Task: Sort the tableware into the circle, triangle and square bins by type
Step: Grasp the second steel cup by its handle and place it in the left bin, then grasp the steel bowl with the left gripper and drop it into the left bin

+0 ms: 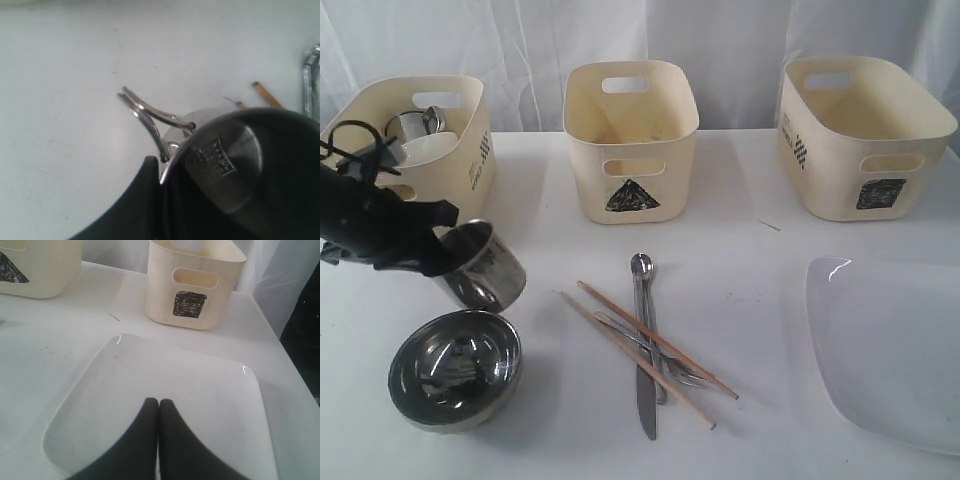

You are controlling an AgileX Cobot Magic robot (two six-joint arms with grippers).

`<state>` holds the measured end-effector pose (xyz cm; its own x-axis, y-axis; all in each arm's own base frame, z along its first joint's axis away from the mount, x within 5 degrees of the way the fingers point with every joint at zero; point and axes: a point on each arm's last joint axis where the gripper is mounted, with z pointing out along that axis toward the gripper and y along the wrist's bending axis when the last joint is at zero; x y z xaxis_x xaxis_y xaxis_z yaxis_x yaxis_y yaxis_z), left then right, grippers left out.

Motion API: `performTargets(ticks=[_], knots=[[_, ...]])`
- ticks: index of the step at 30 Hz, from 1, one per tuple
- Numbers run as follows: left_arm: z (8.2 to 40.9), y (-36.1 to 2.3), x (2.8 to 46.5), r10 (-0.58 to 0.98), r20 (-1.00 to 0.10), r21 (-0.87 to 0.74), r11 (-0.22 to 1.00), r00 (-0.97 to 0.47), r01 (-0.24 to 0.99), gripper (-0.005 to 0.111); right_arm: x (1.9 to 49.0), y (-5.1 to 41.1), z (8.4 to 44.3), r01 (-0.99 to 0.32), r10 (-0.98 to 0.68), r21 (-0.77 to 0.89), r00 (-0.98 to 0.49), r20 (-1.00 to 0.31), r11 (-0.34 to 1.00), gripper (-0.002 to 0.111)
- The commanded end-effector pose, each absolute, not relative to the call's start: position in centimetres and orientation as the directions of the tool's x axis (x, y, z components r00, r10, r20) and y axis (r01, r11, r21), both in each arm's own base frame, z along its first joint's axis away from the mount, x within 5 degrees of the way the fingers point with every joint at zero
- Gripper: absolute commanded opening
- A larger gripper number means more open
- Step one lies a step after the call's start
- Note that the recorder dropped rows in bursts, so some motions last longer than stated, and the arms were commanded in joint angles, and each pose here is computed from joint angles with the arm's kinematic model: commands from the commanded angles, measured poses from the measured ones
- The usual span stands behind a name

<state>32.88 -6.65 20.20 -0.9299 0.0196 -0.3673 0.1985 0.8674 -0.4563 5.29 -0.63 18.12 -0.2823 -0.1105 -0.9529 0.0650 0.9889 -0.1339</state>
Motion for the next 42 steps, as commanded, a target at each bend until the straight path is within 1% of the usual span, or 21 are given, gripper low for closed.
performTargets(ticks=[1, 2, 4, 6, 7, 9, 10, 12, 13, 14, 16, 18, 21, 23, 25, 27, 31, 34, 38, 40, 42], knots=[[27.2, -6.9, 31.2, 0.143, -0.539, -0.392, 0.83, -0.83, 0.397, 0.0, 5.3, -0.6, 18.2, 0.065, -0.119, -0.141, -0.272, -0.955, 0.988, 0.0], [28.9, -6.6, 31.2, 0.145, -0.607, -0.336, 0.844, -0.781, 0.418, 0.0, 5.3, -0.6, 18.2, 0.065, -0.119, -0.141, -0.272, -0.955, 0.988, 0.0], [32.3, -5.8, 31.3, 0.131, -0.748, -0.204, 0.888, -0.65, 0.413, 0.0, 5.3, -0.6, 18.2, 0.065, -0.119, -0.141, -0.272, -0.955, 0.988, 0.0], [35.1, -4.6, 32.0, 0.113, -0.881, -0.052, 0.943, -0.46, 0.33, 0.0, 5.3, -0.6, 18.2, 0.065, -0.119, -0.141, -0.272, -0.955, 0.988, 0.0], [36.0, -4.1, 32.4, 0.111, -0.92, 0.001, 0.96, -0.375, 0.281, 0.0, 5.3, -0.6, 18.2, 0.065, -0.119, -0.141, -0.272, -0.955, 0.988, 0.0], [37.5, -2.8, 33.3, 0.116, -0.974, 0.09, 0.986, -0.193, 0.137, 0.0, 5.3, -0.6, 18.2, 0.065, -0.119, -0.141, -0.272, -0.955, 0.988, 0.0], [37.9, -2.2, 33.8, 0.107, -0.987, 0.1, 0.993, -0.123, 0.064, 0.0, 5.3, -0.6, 18.2, 0.065, -0.119, -0.141, -0.272, -0.955, 0.988, 0.0], [37.6, -1.4, 35.1, 0.091, -0.995, 0.093, 0.994, -0.036, -0.051, 0.0, 5.3, -0.6, 18.2, 0.065, -0.119, -0.141, -0.272, -0.955, 0.988, 0.0], [37.1, -1.2, 35.7, 0.087, -0.996, 0.088, 0.993, -0.025, -0.078, 0.0, 5.3, -0.6, 18.2, 0.065, -0.119, -0.141, -0.272, -0.955, 0.988, 0.0], [36.1, -1.1, 36.5, 0.083, -0.996, 0.086, 0.992, -0.034, -0.095, 0.0, 5.3, -0.6, 18.2, 0.065, -0.119, -0.141, -0.272, -0.955, 0.988, 0.0], [33.4, -1.3, 38.1, 0.077, -0.99, 0.086, 0.994, -0.122, -0.072, 0.0, 5.3, -0.6, 18.2, 0.065, -0.119, -0.141, -0.272, -0.955, 0.988, 0.0], [30.5, -2.2, 39.5, 0.088, -0.958, 0.084, 0.996, -0.271, 0.026, 0.0, 5.3, -0.6, 18.2, 0.065, -0.119, -0.141, -0.272, -0.955, 0.988, 0.0], [27.2, -3.6, 40.7, 0.103, -0.876, 0.025, 0.986, -0.472, 0.168, 0.0, 5.3, -0.6, 18.2, 0.065, -0.119, -0.141, -0.272, -0.955, 0.988, 0.0], [25.9, -4.0, 41.4, 0.112, -0.839, -0.001, 0.978, -0.532, 0.209, 0.002, 5.3, -0.6, 18.2, 0.065, -0.119, -0.141, -0.272, -0.955, 0.988, 0.0], [25.1, -4.3, 41.9, 0.12, -0.814, -0.02, 0.972, -0.568, 0.234, 0.008, 5.3, -0.6, 18.2, 0.065, -0.119, -0.141, -0.272, -0.955, 0.988, 0.0], [25.0, -4.5, 42.0, 0.124, -0.805, -0.029, 0.969, -0.58, 0.247, 0.021, 5.3, -0.6, 18.2, 0.065, -0.119, -0.141, -0.272, -0.955, 0.988, 0.0], [25.7, -4.5, 41.9, 0.126, -0.811, -0.031, 0.966, -0.572, 0.256, 0.05, 5.3, -0.6, 18.2, 0.065, -0.119, -0.141, -0.272, -0.955, 0.988, 0.0], [26.9, -4.7, 41.0, 0.151, -0.802, -0.032, 0.956, -0.578, 0.293, 0.062, 5.3, -0.6, 18.2, 0.065, -0.119, -0.141, -0.272, -0.955, 0.988, 0.0], [30.1, -5.3, 38.4, 0.177, -0.783, -0.07, 0.927, -0.596, 0.367, 0.062, 5.3, -0.6, 18.2, 0.065, -0.119, -0.141, -0.272, -0.955, 0.988, 0.0], [31.6, -5.8, 36.1, 0.15, -0.726, -0.173, 0.905, -0.671, 0.39, 0.057, 5.3, -0.6, 18.2, 0.065, -0.119, -0.141, -0.272, -0.955, 0.988, 0.0], [31.6, -6.2, 34.1, 0.214, -0.632, -0.228, 0.867, -0.745, 0.443, 0.049, 5.3, -0.6, 18.2, 0.065, -0.119, -0.141, -0.272, -0.955, 0.988, 0.0]])
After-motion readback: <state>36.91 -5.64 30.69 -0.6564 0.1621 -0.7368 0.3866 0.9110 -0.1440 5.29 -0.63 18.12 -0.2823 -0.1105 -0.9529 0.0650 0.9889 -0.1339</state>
